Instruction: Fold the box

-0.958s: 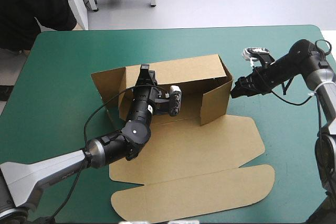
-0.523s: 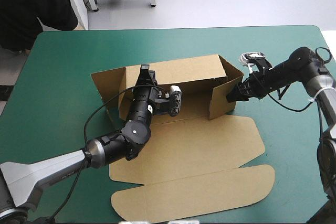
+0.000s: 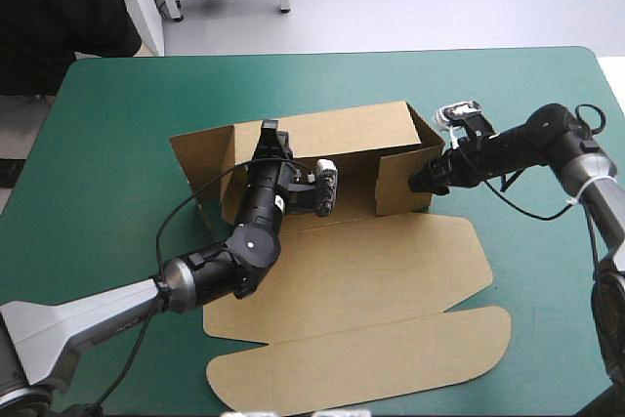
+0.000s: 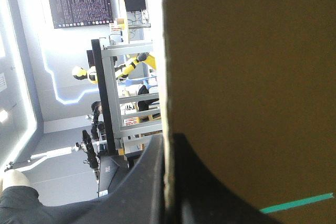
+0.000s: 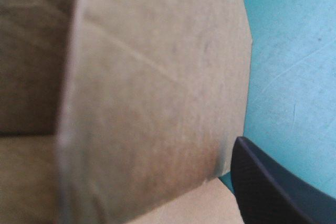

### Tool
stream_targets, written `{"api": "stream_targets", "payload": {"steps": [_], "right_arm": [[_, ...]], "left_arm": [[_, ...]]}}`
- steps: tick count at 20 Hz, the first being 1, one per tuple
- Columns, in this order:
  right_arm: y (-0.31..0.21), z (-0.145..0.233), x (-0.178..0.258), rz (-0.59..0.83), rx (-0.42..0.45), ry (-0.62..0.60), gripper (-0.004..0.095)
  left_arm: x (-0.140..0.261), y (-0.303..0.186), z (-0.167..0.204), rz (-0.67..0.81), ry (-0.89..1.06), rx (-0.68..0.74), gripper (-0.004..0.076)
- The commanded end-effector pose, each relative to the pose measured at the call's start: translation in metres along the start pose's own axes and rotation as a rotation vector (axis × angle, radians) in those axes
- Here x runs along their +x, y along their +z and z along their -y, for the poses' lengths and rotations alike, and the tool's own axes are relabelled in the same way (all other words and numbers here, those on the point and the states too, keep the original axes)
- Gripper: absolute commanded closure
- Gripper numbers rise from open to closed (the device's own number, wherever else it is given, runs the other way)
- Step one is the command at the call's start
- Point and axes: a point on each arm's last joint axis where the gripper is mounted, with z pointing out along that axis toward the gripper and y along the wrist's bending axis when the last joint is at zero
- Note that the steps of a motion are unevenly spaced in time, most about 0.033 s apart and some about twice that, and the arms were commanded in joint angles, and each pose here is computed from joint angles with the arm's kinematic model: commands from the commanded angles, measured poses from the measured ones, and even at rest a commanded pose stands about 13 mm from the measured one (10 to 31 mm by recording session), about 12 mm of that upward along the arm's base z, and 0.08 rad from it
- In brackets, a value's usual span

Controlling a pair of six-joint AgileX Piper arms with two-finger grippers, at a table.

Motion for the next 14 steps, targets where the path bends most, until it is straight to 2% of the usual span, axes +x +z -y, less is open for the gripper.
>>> {"api": "stream_targets", "payload": {"steps": [1,2,4,7,14], "right_arm": [[-0.014,-0.024,-0.010,0.166,0.098,-0.060,0.0302],[-0.014,-0.030,-0.006,0.203,0.147,-0.079,0.0302],[-0.015,-0.040,-0.001,0.268,0.166,-0.102,0.0302],[-0.018,-0.048,0.003,0.375,0.152,-0.085,0.0302],[-0.016,-0.052,0.001,0.469,0.100,-0.090,0.0306]], "left_arm": [[0.001,-0.010,-0.025,0.015,0.019,-0.117,0.0734],[0.001,-0.010,-0.025,0.015,0.019,-0.117,0.0734],[0.001,-0.010,-0.024,0.019,0.019,-0.115,0.0734],[0.000,-0.010,-0.024,0.031,0.016,-0.108,0.0734],[0.000,-0.010,-0.024,0.032,0.011,-0.108,0.0734]]}}
